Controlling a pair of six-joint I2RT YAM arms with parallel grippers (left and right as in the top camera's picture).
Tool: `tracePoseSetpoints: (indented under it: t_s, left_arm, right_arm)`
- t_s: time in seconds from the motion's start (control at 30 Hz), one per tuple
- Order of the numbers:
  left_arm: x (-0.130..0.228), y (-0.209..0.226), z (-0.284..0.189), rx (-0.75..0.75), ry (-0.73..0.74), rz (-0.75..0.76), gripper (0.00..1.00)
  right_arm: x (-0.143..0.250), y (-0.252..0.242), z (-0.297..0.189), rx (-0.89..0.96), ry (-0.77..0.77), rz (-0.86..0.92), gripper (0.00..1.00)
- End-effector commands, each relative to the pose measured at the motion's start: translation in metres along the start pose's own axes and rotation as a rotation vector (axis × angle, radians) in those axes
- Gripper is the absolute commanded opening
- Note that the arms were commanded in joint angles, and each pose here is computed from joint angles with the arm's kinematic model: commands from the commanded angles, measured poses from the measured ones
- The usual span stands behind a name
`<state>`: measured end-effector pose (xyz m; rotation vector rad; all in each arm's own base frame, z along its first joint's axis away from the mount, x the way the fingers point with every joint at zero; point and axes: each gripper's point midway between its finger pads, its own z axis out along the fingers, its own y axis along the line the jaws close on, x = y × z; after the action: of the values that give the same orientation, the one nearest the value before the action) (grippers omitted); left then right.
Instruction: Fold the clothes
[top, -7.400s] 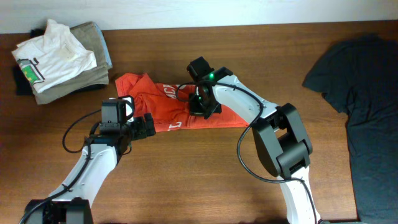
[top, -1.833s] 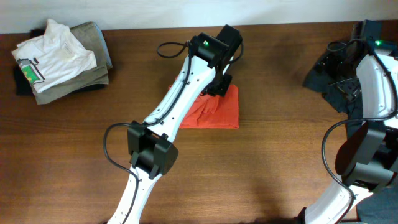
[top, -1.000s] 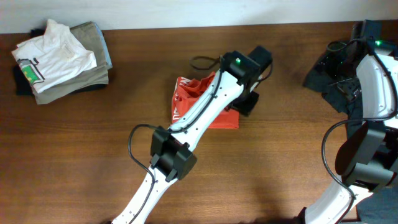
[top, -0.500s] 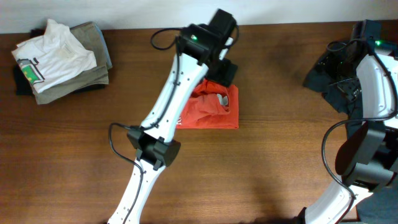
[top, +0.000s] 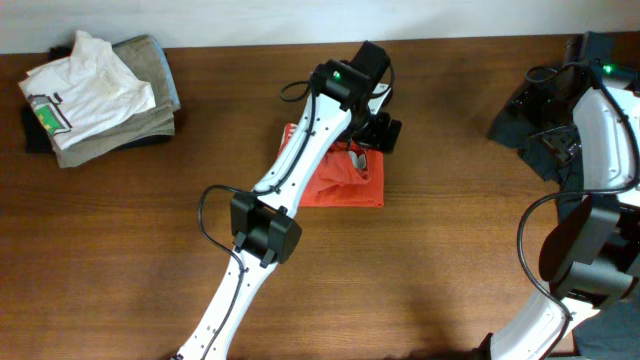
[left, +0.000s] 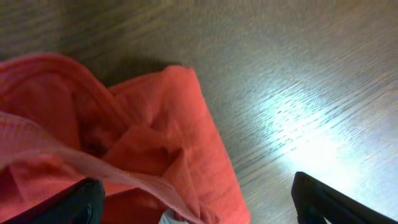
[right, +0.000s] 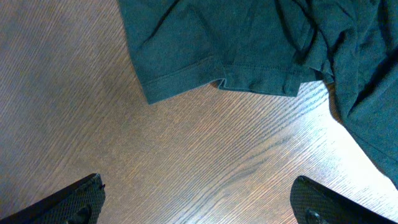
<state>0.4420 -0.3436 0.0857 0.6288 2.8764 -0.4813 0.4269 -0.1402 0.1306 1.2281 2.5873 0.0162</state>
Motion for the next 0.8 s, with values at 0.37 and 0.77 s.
tracePoseSetpoints:
  t_s: [0.37, 0.77]
  left_arm:
    - [-0.032, 0.001, 0.032, 0.043, -0.105, -0.002, 0.09]
    - [-0.041, -0.028, 0.013, 0.064, -0.169, 0.081, 0.18]
  right_arm:
    - [-0.003, -0.002, -0.003, 0.007, -0.013, 0.011, 0.99]
    - [-0.003, -0.002, -0.003, 0.007, -0.013, 0.011, 0.99]
